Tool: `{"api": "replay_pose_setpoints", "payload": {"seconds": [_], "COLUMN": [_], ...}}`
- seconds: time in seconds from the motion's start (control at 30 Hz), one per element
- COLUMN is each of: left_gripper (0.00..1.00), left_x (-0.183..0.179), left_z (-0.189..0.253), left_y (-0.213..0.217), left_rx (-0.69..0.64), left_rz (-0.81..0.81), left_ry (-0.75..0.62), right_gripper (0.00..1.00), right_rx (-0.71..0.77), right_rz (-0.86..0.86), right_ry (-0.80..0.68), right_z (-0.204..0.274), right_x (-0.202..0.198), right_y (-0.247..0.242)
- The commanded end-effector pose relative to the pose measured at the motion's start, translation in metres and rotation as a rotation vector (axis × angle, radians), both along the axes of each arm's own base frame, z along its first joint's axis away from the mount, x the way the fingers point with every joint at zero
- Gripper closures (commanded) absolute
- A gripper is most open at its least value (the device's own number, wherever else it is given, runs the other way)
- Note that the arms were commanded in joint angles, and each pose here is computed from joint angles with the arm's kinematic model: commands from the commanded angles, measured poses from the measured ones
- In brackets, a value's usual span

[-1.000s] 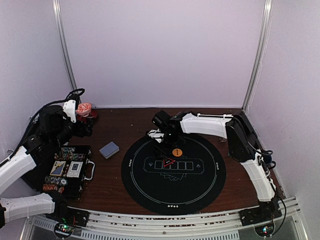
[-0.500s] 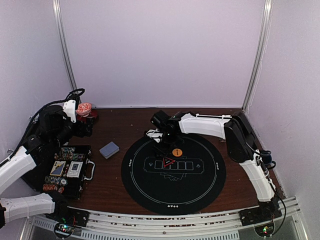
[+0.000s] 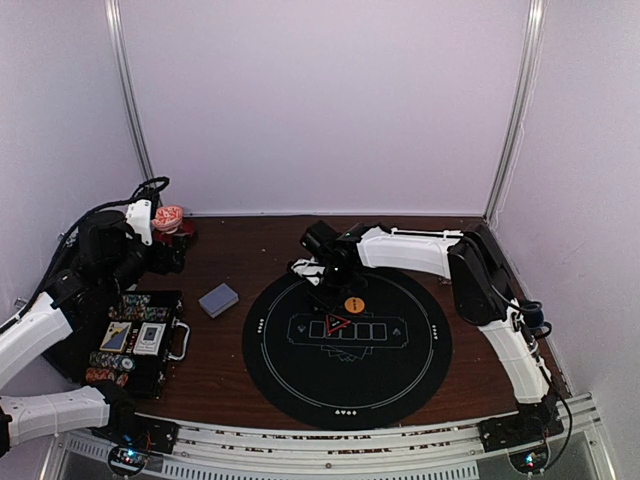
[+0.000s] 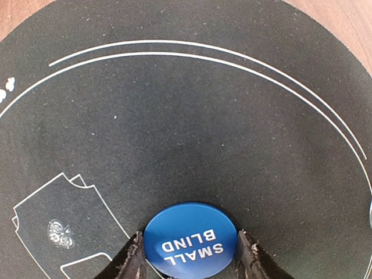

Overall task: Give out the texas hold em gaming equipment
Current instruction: Pick up the small blind button from the poker table mat.

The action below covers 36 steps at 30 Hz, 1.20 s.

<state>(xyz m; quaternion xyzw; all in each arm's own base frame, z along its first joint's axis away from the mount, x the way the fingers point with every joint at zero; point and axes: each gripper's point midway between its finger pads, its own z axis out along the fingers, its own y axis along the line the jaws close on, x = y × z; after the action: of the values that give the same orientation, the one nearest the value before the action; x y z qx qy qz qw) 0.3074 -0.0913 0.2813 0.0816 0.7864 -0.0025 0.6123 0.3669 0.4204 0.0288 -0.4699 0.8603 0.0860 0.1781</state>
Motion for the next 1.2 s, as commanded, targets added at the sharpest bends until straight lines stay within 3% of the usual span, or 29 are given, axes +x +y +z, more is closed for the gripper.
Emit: {"api": "replay_pose_setpoints", "payload": {"seconds": [0.0, 0.6, 0.87, 1.17], "left_gripper": [0.02, 0.02, 0.02, 0.02], "left_x": [0.000, 0.000, 0.000, 0.001], "left_z": [0.023, 0.023, 0.023, 0.022], "left_y": [-0.003, -0.003, -0.003, -0.003], "left_rx": [-0.034, -0.034, -0.034, -0.034], "left_rz": [-0.013, -0.015, -0.016, -0.016], "left_ry": [-0.066, -0.066, -0.065, -0.062], "right_gripper": [0.54, 0.54, 0.54, 0.54], "right_rx": [-0.029, 0.061, 0.058, 0.022], "right_rz": [0.002, -0.056, -0.110, -0.203], "right_ry": [0.011, -0.055, -0.040, -0.050], "right_z": [-0.015, 0.042, 0.052, 0.058], "right_x": [-0.004, 0.020, 0.033, 0.023], "right_y": [-0.001, -0.020, -0.066, -0.158]}}
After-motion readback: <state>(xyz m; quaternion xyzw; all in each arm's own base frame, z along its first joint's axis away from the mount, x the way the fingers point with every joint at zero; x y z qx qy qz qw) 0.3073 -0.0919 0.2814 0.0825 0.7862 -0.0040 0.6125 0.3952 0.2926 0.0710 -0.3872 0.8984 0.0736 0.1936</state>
